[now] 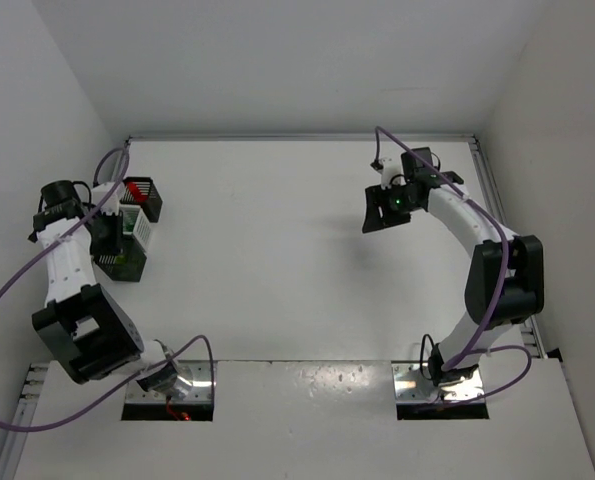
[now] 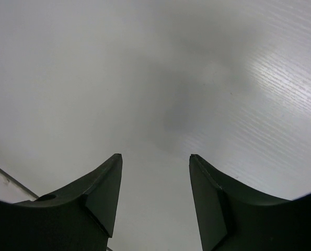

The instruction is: Sort the legos into containers by color

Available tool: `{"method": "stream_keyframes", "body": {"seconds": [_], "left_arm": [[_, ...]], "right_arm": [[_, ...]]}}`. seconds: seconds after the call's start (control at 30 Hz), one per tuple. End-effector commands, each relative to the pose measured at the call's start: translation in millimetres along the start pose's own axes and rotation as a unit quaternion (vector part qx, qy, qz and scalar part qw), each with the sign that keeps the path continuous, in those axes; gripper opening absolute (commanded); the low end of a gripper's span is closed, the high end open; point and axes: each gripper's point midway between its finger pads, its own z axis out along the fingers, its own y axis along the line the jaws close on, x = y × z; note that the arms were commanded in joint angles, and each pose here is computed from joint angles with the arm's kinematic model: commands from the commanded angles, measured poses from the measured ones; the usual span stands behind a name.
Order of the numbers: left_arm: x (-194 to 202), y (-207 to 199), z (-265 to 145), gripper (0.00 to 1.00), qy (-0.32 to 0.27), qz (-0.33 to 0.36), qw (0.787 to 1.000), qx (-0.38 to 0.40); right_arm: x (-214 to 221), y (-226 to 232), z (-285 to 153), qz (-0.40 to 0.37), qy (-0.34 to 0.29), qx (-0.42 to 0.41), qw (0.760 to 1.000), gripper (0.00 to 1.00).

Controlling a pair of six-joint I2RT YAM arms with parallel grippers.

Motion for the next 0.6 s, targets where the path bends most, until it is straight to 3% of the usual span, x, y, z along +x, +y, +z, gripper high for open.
{"method": "stream_keyframes", "body": {"seconds": [0.0,0.13,0.27,0.4,0.57], "left_arm": [[-10,17,0,0.07,-0.013,-0.004,1.000,-0.015],[-16,32,4,0.07,-0.025,-0.010,0.999,-0.029],[-13,41,9,0.13,-0.018,-0.015,0.999,-0.039],[-21,44,10,0.32,-0.024,-0.014,0.999,-0.037],[-32,45,12,0.75,-0.036,-0.012,0.999,-0.025]], "right_arm": [[-12,0,-16,-0.008,-0.020,-0.001,1.000,0.55],[-13,-2,-17,-0.009,-0.022,-0.003,1.000,0.55],[-11,-2,-14,-0.005,-0.014,-0.009,1.000,0.55],[-11,-2,-14,-0.005,-0.014,-0.009,1.000,0.55],[-8,-8,-16,0.001,-0.010,0.002,1.000,0.55]]}}
